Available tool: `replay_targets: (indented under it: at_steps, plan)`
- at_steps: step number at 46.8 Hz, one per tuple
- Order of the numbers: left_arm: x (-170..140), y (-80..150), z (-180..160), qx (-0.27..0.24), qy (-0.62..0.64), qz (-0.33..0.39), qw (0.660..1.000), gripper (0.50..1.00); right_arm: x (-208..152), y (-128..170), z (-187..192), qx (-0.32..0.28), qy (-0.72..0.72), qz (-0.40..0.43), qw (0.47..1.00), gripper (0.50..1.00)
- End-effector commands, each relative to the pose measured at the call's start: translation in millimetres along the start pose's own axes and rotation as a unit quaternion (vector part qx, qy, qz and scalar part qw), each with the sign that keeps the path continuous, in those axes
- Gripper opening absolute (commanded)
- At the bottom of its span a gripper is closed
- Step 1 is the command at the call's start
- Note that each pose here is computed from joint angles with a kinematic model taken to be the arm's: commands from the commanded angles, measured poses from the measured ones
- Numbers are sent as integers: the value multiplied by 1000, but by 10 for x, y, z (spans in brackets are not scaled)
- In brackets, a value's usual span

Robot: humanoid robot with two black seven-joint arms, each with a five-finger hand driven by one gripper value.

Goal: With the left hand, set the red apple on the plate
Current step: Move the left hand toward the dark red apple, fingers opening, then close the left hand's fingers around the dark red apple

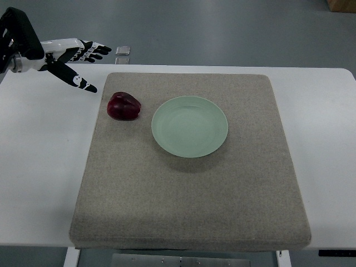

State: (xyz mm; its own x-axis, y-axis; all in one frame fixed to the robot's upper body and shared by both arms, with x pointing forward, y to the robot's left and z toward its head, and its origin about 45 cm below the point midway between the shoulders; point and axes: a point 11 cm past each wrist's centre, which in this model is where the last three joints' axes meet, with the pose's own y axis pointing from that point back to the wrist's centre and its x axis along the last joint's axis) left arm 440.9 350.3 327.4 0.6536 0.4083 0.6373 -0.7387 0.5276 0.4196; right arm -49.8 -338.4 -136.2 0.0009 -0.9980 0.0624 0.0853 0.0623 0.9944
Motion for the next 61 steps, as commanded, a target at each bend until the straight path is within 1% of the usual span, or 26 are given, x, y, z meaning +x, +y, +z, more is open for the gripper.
replay_targets:
  at_steps: [1,9,16,22,25,33,40,49,61]
  plan:
    - [-55,-13,31,8,-36,-12,999,994,-4,0,-1,0,0,-1,1000,930]
    - [-192,-72,84,15,-94,-34,995,994,-4,0,-1,0,0,-1,1000,928]
    - [-251,-130,49,22,-130,-13,991,994,2,0,-1,0,0,0,1000,928]
    - [-423,-308,0,31,-172,-11,985,994,-4,0,-1,0,0,-1,1000,930]
    - [-481,-344,-29,36,-187,-11,982,994,2,0,-1,0,0,0,1000,930]
    - [-593,-461,32,24,-189,-18,981,994,2,0,-1,0,0,0,1000,928]
    - [-685,-572,14,22,-178,-24,983,990,2,0,-1,0,0,0,1000,930]
    - [-737,-677,-84,35,-169,-18,985,984,2,0,-1,0,0,0,1000,930]
    - [-728,-687,-78,34,-177,-9,984,975,2,0,-1,0,0,0,1000,930]
